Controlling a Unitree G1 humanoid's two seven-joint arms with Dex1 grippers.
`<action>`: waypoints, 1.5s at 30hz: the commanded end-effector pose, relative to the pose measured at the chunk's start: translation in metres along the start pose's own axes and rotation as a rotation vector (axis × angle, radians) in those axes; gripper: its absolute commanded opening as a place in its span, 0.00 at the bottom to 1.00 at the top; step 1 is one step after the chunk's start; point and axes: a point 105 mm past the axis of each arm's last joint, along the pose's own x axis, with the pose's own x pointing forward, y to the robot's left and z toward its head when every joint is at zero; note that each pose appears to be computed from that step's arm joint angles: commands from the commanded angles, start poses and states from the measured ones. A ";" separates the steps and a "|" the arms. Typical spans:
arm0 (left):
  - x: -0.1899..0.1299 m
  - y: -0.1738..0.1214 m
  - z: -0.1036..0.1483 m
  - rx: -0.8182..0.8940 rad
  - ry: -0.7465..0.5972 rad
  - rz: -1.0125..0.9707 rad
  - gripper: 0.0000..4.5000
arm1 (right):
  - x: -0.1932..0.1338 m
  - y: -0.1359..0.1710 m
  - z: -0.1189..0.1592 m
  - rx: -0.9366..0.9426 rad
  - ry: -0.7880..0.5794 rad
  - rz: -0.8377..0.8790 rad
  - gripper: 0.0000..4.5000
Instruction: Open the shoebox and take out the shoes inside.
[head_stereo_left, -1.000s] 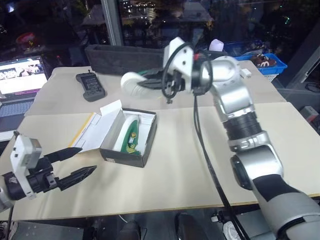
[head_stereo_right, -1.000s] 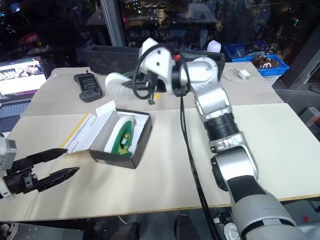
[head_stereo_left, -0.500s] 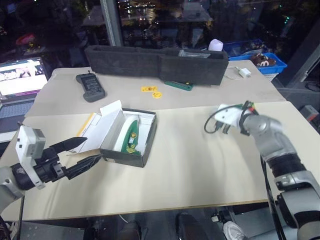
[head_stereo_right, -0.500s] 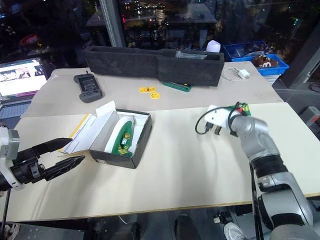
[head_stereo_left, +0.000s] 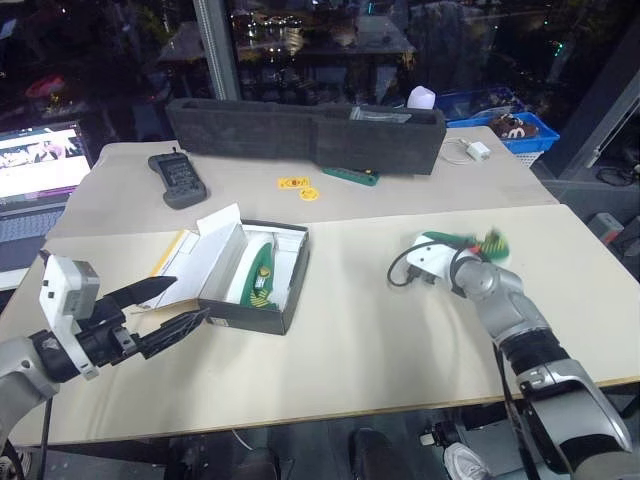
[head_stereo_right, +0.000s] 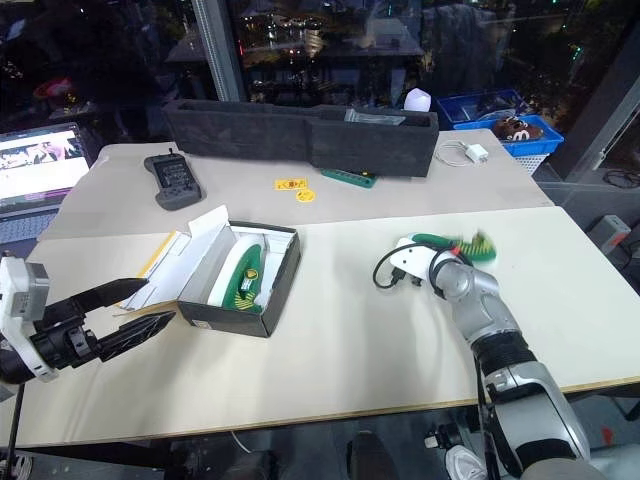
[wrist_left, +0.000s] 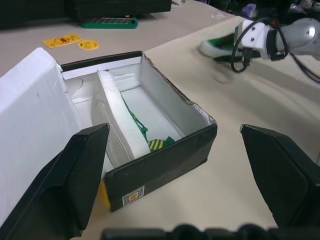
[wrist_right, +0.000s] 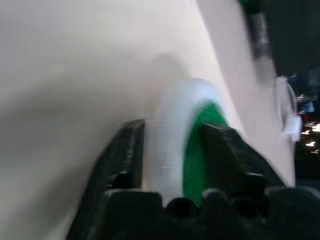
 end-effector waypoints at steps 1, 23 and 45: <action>-0.002 -0.002 0.009 0.043 -0.021 0.004 1.00 | -0.024 -0.002 0.038 0.123 -0.155 0.175 0.56; -0.009 -0.002 0.006 0.051 -0.012 0.026 1.00 | -0.022 0.057 0.252 0.984 -0.415 0.597 0.56; -0.007 -0.005 0.004 0.048 0.003 0.015 1.00 | -0.024 0.101 0.318 0.971 -0.398 0.748 0.99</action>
